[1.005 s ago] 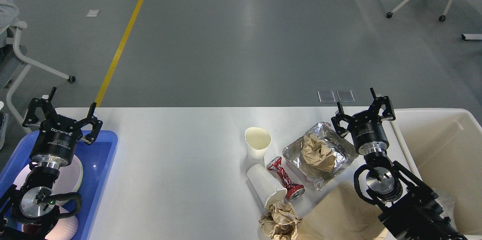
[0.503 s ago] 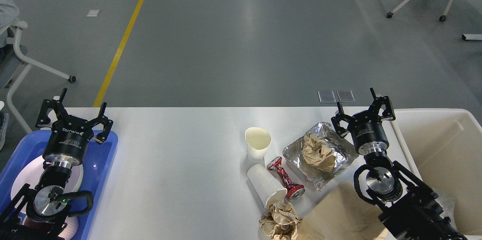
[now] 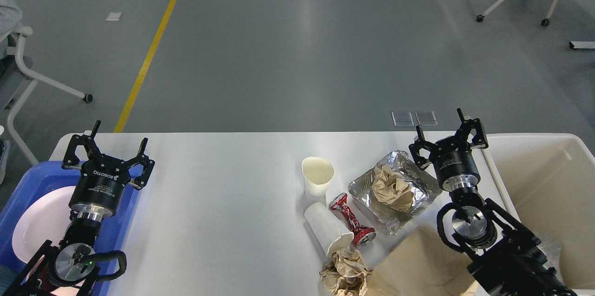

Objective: Tidy desktop

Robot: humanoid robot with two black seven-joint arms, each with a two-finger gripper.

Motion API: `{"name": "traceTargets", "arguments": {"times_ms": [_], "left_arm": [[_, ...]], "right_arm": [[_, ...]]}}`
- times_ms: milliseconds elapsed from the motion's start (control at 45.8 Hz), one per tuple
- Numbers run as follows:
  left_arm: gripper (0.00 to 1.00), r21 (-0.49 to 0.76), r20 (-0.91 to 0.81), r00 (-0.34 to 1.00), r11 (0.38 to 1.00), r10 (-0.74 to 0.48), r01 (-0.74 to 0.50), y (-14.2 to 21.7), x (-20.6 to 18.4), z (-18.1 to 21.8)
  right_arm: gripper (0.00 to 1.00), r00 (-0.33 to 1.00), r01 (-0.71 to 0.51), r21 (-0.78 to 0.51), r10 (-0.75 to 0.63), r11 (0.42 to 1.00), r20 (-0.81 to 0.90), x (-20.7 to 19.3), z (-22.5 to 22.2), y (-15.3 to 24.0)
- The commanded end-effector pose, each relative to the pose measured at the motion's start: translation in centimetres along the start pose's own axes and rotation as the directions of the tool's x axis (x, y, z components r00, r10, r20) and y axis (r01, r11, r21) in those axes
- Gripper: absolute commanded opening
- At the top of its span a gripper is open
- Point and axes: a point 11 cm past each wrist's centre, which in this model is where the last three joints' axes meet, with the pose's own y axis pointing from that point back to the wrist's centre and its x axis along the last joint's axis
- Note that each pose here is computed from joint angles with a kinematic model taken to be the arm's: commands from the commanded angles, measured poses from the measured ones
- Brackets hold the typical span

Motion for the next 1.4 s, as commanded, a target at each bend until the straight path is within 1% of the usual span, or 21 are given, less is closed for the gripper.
{"name": "traceTargets", "arguments": {"times_ms": [0, 153, 284, 1377], "left_arm": [[0.96, 0.003, -0.018, 0.999, 1.0, -0.03, 0.03, 0.64, 0.26, -0.2], [0.96, -0.009, -0.028, 0.999, 1.0, -0.024, 0.024, 0.5, 0.33, 0.05], [0.96, -0.056, -0.089, 0.996, 0.998, 0.0, -0.005, 0.47, 0.58, 0.23], [0.96, -0.042, -0.095, 0.995, 0.999, -0.007, 0.003, 0.54, 0.49, -0.05]], "right_arm": [[1.0, 1.0, -0.001, 0.0, 0.001, 1.0, 0.0, 0.05, 0.0, 0.01], [1.0, 1.0, 0.0, 0.0, 0.0, 1.0, 0.0, 0.0, 0.0, 0.0], [1.0, 1.0, 0.0, 0.0, 0.0, 1.0, 0.0, 0.0, 0.0, 0.0], [1.0, 1.0, -0.003, -0.007, 0.003, 1.0, -0.007, 0.07, 0.1, 0.02]]}}
